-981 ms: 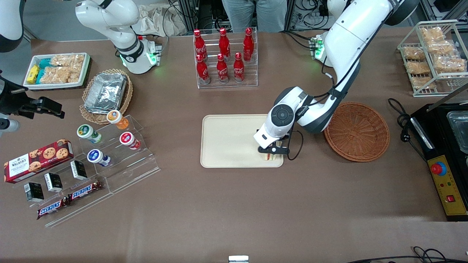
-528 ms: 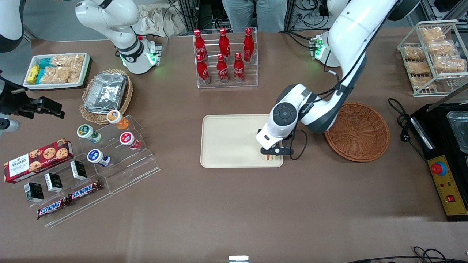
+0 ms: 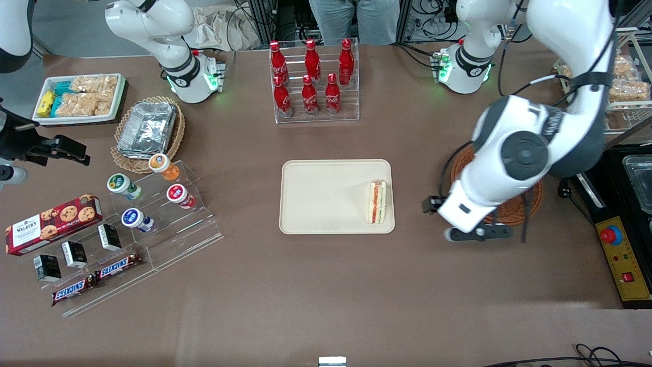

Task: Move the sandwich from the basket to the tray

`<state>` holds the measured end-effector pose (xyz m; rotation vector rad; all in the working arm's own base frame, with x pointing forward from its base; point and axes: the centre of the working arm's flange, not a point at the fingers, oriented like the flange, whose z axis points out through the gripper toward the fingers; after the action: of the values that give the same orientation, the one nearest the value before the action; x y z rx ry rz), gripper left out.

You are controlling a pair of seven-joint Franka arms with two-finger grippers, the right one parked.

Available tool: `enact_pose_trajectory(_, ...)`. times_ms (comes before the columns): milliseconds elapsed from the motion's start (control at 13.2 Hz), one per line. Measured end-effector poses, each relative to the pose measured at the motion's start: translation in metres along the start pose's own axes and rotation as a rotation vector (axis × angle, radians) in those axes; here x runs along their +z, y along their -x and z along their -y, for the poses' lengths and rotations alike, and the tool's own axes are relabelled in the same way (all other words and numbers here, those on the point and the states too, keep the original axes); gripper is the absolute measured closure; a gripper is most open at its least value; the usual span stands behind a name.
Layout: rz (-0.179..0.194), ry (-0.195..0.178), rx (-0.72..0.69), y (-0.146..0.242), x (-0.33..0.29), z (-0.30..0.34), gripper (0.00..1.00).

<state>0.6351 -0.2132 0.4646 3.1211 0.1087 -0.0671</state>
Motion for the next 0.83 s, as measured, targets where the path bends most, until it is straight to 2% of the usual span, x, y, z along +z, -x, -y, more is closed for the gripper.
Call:
enact_pose_trajectory(226,0.000,-0.013,0.005,0.005,-0.025,0.019,0.00)
enact_pose_trajectory(377,0.016,-0.019,0.050,0.009,-0.052,0.056,0.00)
enact_pose_trajectory(453,0.012,-0.015,0.055,0.010,-0.069,0.082,0.00)
enact_pose_trajectory(604,-0.012,-0.020,0.038,0.022,-0.109,0.125,0.00)
enact_pose_trajectory(830,-0.057,-0.013,0.017,0.075,-0.182,0.146,0.00)
